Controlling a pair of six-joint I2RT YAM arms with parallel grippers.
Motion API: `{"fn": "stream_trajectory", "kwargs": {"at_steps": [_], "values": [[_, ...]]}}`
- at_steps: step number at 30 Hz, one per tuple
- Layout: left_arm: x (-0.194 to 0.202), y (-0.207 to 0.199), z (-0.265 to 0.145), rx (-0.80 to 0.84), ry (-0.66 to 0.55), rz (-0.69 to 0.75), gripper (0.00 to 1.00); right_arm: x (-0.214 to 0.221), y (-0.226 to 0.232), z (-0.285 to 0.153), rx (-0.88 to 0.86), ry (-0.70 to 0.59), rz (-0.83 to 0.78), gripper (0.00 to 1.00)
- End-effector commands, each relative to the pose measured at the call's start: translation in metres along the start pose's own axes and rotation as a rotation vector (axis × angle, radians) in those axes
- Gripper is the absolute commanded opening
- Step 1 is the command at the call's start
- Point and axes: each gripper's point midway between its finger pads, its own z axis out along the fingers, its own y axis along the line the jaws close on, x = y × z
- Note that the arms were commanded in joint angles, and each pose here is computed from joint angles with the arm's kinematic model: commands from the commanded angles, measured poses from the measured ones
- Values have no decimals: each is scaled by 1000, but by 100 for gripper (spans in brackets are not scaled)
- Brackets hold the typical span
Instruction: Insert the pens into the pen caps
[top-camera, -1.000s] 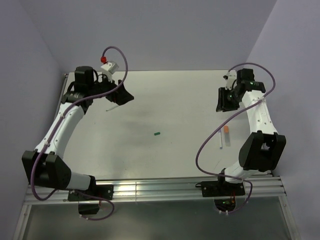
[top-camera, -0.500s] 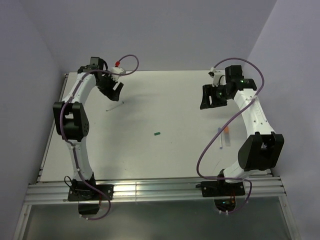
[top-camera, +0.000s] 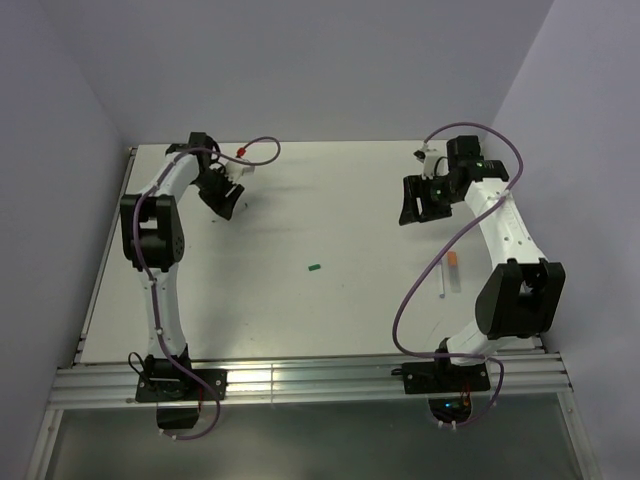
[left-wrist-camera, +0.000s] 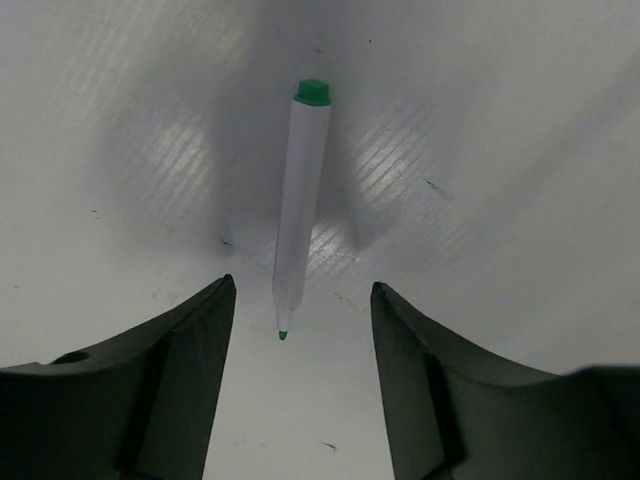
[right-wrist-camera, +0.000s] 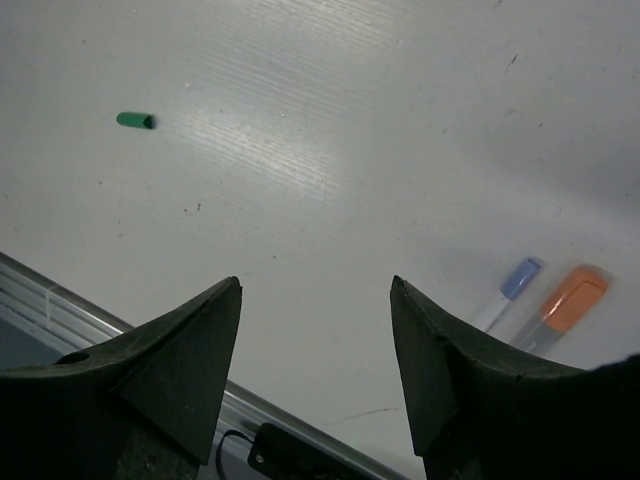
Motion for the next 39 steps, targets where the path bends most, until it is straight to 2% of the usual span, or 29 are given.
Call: {"fn": "stream_trajectory", "kwargs": {"at_steps": [1,3,6,8,9,13,14,17,19,20,21,22,23,24,25,26,27,29,30,33,39], "values": [[12,2,17,6,30,35,60,-13,1,0,-14,-37,-13,68],[16,0,23,17,34,36,56,-19,3,-1,-21,-46,-14,68],[22,-4,30,27,51,47,44,-26,5,-2,-37,-59,-8,68],[24,-6,28,12,63,76,32,-31,9,-3,-54,-70,-9,68],[30,-11,36,10,78,92,21,-33,10,-3,-56,-75,-7,68],[37,-29,32,-22,116,215,0,-51,17,-6,-85,-126,-17,71],[46,-44,37,-1,143,252,0,-54,19,-7,-97,-132,-17,72],[35,-55,20,-58,104,376,0,-63,27,-10,-139,-157,-33,75],[2,-61,-11,-142,-6,507,0,-65,29,-9,-158,-158,-46,80],[2,-72,-14,-146,-24,556,0,-65,31,-9,-173,-158,-51,82],[-15,-75,-45,-220,-88,652,0,-65,33,-8,-186,-157,-61,83],[-32,-76,-57,-289,-148,720,0,-63,45,-5,-223,-147,-81,84],[-24,-94,-53,-287,-147,793,0,-61,50,-3,-240,-139,-97,84],[-41,-104,-86,-379,-213,920,0,-60,55,-2,-253,-135,-106,84],[-49,-113,-96,-432,-256,1005,0,-56,70,-1,-290,-134,-136,84],[-46,-133,-90,-456,-297,1116,0,-55,79,0,-318,-137,-147,84],[-63,-149,-123,-568,-380,1298,0,-53,89,1,-346,-136,-142,84],[-63,-174,-128,-668,-489,1471,0,-46,120,2,-426,-128,-194,82],[-69,-196,-148,-725,-575,1614,0,-42,131,2,-457,-120,-212,81],[-58,-231,-153,-742,-646,1833,0,-25,173,3,-589,-67,-265,75],[-54,-272,-161,-790,-737,2037,0,16,233,9,-746,60,-345,72]]}}
